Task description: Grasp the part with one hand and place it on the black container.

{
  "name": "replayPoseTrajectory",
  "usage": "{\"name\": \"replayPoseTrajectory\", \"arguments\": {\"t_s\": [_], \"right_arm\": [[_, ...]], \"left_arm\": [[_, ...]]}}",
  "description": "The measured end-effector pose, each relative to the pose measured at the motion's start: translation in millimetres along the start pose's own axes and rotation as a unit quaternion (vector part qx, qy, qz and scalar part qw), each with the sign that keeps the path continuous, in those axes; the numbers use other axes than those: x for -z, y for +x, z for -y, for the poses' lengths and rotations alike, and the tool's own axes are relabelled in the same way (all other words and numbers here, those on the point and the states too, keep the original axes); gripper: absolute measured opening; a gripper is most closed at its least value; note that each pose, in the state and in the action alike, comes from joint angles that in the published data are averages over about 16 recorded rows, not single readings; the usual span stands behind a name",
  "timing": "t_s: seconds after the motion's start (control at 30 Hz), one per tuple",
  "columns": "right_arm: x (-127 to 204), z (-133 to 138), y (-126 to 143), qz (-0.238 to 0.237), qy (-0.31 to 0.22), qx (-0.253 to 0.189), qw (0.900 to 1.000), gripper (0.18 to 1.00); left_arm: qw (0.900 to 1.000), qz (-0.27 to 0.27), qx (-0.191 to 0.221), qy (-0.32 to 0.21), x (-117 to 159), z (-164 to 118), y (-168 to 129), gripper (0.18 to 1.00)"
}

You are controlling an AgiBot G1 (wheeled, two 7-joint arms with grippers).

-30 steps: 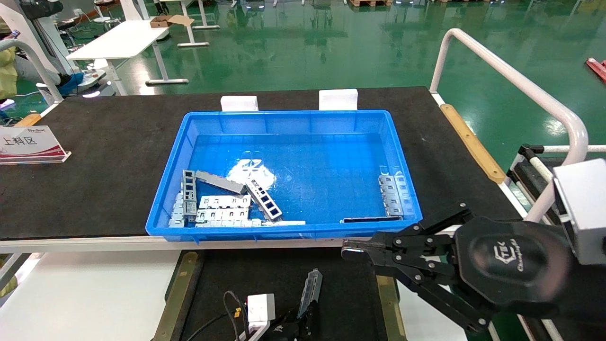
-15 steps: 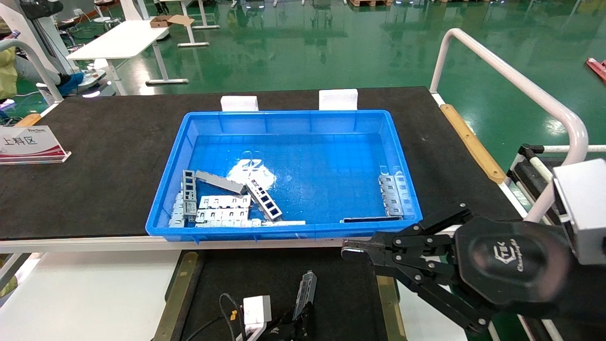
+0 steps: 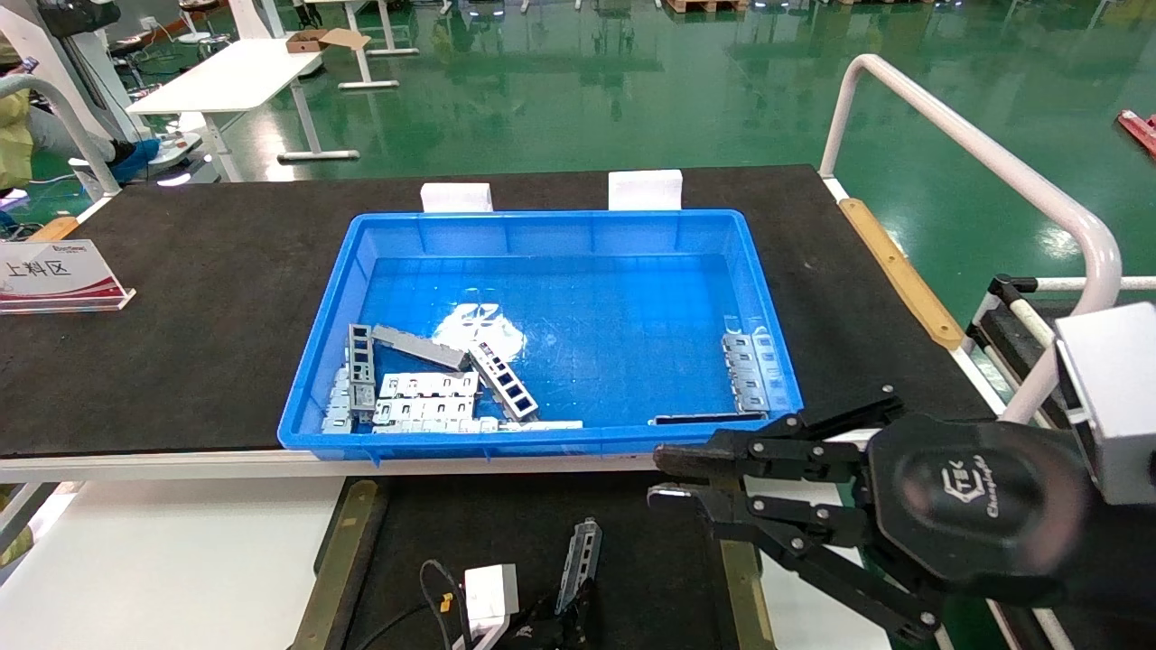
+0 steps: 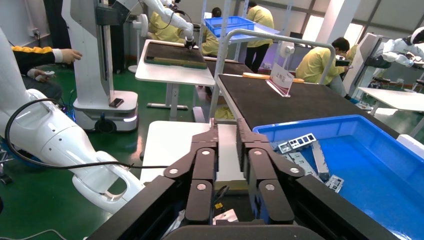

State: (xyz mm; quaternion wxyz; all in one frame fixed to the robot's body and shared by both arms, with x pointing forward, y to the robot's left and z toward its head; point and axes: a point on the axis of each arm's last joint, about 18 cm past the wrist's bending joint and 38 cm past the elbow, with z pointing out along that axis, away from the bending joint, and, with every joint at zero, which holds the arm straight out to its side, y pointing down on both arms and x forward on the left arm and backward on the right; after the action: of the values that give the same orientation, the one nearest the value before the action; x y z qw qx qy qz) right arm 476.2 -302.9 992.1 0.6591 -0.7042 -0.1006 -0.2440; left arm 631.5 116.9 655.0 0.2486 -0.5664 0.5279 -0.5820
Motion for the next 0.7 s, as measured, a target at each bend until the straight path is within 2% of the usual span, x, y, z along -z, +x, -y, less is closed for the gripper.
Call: {"name": "replayPoseTrajectory", "arguments": {"t_s": [0.33, 0.7], "right_arm": [[0.0, 0.0, 0.0, 0.000, 0.000, 0.000, 1.000, 0.369], [0.0, 0.0, 0.0, 0.000, 0.000, 0.000, 1.000, 0.617]], "left_arm": [[0.9999, 0.010, 0.000, 0.010, 2.2, 5.2, 0.1, 0.510], [0.9988, -0.003, -0.020, 0.044, 12.3, 17.7, -0.1, 0.723]]}}
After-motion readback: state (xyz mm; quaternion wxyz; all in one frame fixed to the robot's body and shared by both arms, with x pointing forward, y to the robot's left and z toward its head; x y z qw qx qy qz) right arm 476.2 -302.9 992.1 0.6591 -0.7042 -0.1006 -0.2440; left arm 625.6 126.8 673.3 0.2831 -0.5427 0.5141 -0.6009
